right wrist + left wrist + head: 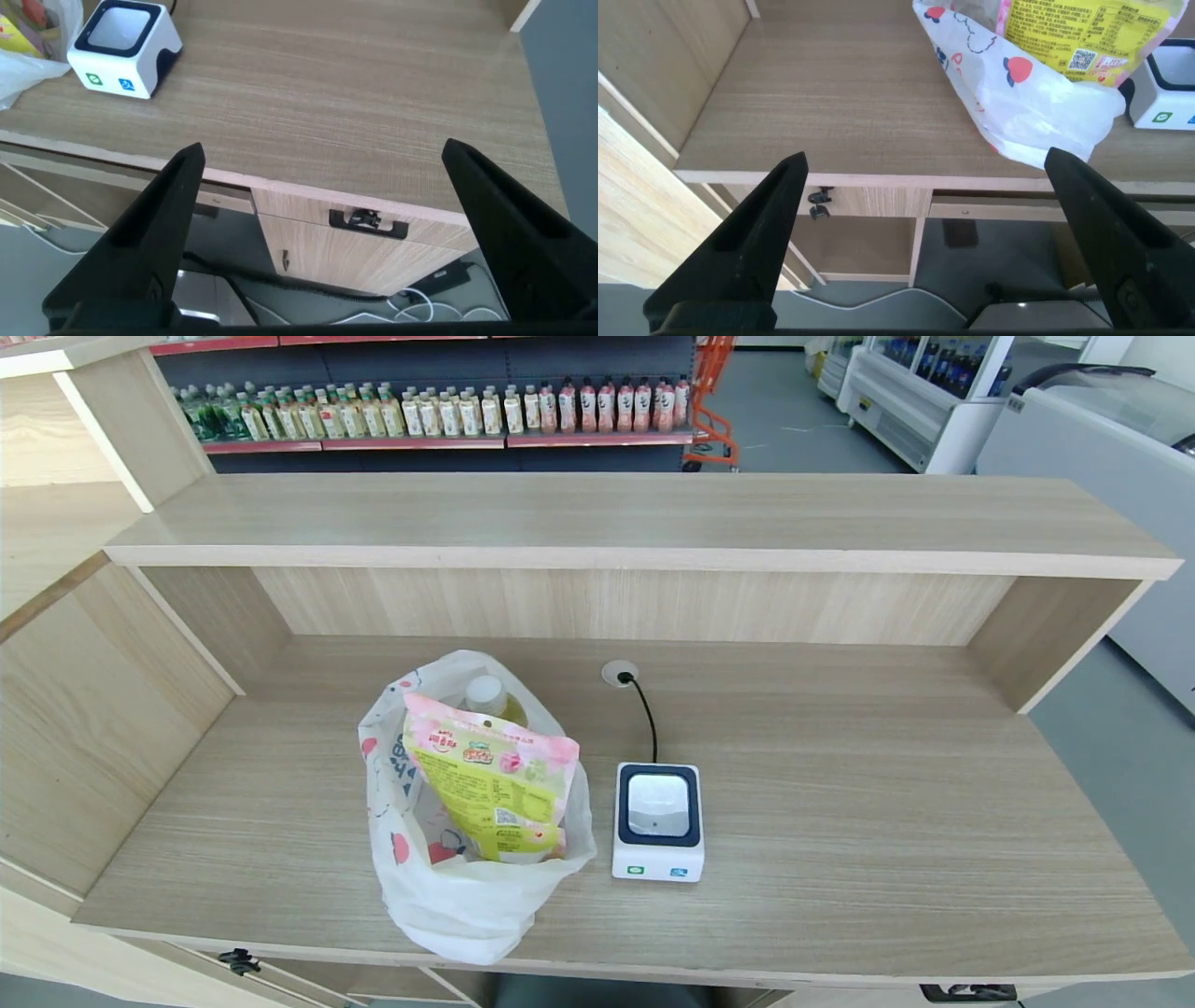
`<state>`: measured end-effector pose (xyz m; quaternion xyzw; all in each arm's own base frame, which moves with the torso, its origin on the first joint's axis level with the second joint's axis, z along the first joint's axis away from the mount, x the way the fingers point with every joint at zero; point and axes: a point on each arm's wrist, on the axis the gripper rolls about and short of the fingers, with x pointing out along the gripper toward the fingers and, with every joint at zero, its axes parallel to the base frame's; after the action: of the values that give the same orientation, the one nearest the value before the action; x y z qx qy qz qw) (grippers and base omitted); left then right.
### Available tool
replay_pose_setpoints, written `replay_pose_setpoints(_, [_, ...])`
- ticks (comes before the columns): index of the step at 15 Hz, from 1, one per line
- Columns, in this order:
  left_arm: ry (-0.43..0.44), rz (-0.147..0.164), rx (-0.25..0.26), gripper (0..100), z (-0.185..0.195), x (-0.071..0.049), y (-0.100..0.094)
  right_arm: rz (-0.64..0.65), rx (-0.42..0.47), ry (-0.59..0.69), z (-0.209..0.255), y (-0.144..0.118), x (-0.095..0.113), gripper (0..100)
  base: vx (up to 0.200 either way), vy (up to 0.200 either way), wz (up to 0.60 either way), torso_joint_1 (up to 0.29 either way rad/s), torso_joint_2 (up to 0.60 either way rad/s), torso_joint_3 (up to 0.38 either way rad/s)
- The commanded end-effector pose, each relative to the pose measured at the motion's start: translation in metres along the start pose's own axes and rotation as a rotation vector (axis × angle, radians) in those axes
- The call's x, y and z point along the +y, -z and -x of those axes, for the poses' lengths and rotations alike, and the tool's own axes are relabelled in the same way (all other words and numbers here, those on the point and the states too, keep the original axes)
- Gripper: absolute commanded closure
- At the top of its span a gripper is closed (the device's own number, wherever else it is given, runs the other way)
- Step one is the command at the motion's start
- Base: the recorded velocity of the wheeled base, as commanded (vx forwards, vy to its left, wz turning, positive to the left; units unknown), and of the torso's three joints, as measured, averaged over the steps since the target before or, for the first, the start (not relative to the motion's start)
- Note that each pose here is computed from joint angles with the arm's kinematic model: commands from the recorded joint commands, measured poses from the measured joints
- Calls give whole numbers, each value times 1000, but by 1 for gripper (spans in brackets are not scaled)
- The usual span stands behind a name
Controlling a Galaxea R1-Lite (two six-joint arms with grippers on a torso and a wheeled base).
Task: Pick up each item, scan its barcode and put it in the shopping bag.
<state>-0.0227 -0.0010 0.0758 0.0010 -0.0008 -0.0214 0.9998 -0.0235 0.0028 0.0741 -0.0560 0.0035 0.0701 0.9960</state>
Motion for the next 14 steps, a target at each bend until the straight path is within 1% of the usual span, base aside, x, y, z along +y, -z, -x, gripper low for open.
replay_pose_setpoints(1, [0,-1,0,0,0,0,0,-2,3,0,0,0,0,0,0,0,0,0,0,0])
replay_pose_setpoints(14, [0,-1,0,0,0,0,0,-5,4,1,0,0,0,0,0,0,0,0,0,0])
